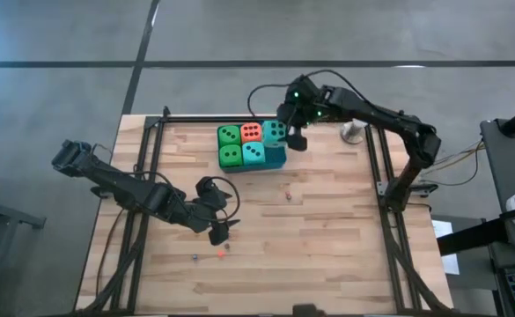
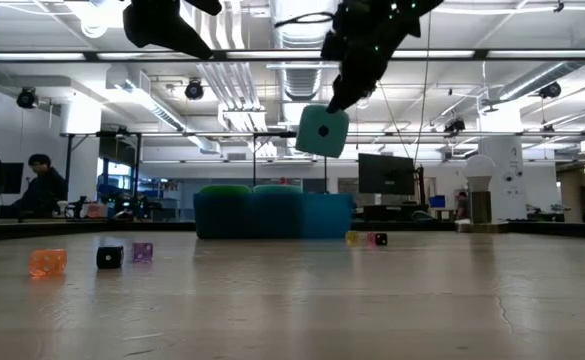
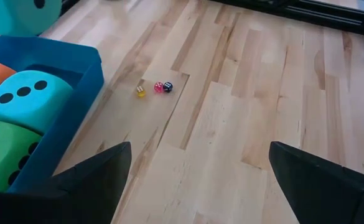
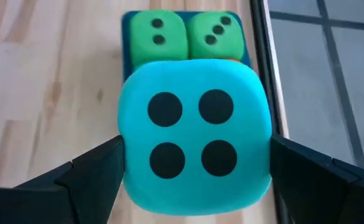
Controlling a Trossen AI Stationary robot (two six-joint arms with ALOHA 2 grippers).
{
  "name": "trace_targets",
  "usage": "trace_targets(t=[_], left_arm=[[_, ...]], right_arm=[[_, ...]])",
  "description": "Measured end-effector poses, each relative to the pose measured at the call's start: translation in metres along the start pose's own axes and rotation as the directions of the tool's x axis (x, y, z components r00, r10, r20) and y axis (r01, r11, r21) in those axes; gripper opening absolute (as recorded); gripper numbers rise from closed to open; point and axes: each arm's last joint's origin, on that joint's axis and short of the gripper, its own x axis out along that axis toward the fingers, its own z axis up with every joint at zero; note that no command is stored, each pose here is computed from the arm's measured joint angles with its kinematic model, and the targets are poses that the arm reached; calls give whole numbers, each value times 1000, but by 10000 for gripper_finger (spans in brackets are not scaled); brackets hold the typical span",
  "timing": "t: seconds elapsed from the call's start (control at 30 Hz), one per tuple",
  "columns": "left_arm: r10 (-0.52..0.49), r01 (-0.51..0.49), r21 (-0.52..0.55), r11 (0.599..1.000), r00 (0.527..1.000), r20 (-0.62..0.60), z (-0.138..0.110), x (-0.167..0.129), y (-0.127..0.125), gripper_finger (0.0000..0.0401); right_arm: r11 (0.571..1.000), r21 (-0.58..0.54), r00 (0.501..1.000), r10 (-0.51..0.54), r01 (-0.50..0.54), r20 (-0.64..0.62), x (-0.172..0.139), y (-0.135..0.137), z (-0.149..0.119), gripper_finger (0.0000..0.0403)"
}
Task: Pick & Place Dice
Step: Put the blue dice into the blue bin
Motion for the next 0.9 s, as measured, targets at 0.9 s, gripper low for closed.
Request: trace_targets(t=[0.9], left_arm=[[-1,1,0,1000,1000,0,0,0,0,382]], right_arm=[[1000,-9,990,20,-22,-140,66,-64,-22,357]])
